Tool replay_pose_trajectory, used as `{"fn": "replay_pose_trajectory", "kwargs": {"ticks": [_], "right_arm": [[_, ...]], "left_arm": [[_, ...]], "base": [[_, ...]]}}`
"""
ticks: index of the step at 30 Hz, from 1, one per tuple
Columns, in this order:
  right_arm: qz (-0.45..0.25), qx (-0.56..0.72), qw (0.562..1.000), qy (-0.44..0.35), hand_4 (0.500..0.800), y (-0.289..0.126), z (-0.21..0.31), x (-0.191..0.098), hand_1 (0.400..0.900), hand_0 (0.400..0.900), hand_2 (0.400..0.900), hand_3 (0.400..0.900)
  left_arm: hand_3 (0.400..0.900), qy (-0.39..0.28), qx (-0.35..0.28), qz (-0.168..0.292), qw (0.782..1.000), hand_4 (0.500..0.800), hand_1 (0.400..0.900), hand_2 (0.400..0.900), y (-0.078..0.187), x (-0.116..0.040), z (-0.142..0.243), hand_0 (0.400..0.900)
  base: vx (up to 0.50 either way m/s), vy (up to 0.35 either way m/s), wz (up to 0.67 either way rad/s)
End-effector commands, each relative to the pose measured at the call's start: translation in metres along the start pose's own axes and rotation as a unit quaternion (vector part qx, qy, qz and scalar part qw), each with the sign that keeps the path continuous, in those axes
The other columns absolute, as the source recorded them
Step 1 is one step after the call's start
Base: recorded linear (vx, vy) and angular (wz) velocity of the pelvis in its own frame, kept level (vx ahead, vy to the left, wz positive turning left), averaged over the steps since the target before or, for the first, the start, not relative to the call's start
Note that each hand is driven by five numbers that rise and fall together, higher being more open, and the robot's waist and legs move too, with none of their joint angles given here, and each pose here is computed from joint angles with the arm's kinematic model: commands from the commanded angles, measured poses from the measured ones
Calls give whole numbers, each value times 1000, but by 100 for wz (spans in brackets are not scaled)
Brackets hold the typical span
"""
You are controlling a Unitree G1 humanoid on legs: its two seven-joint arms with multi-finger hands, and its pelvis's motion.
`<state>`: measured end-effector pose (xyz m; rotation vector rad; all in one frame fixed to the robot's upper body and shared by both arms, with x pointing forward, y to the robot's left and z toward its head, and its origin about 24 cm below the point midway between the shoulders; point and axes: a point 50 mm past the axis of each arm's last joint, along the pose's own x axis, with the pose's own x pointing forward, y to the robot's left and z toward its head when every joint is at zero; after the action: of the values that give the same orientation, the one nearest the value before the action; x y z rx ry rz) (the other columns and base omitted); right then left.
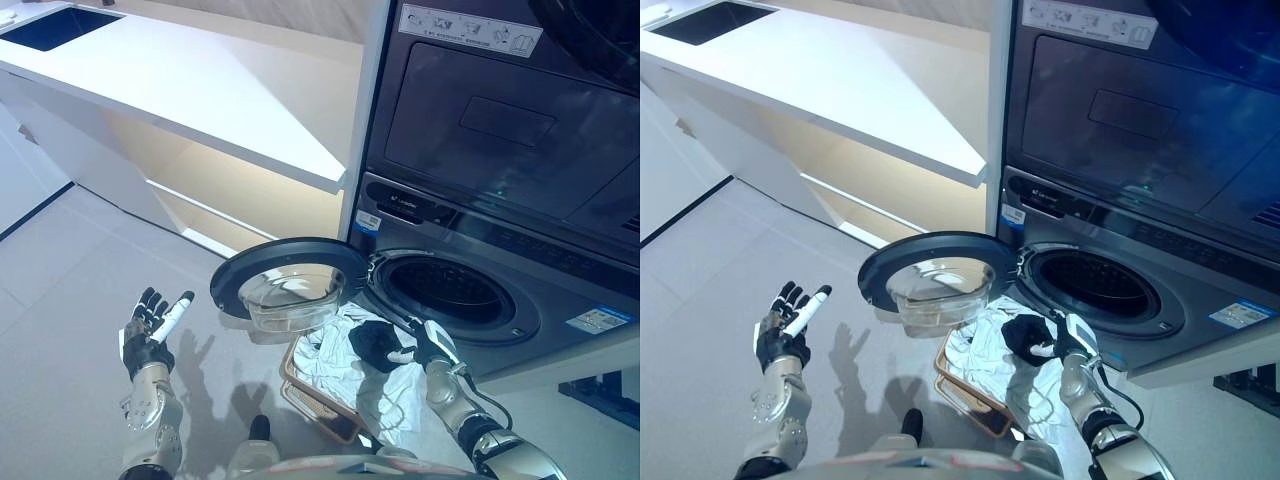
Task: Put the clothes in the basket into the washing machine.
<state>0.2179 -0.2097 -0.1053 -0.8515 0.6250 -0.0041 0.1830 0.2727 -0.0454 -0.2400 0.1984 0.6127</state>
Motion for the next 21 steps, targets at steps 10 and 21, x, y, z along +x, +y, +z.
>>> {"fn": "replay_pose_trajectory", "kwargs": {"ticks": [10,21], "right_arm": [[-45,5,998,-49,800,-25,24,13,900,900,900,900],[-44,-1,998,-50,800,-23,24,12,900,900,900,900]], "left_arm": [[900,-122,22,-19,992,800,900,900,0,14,49,900],[900,-128,26,-3,992,800,900,900,3,14,50,900]], "base": [[-7,4,2],[0,0,0]]}}
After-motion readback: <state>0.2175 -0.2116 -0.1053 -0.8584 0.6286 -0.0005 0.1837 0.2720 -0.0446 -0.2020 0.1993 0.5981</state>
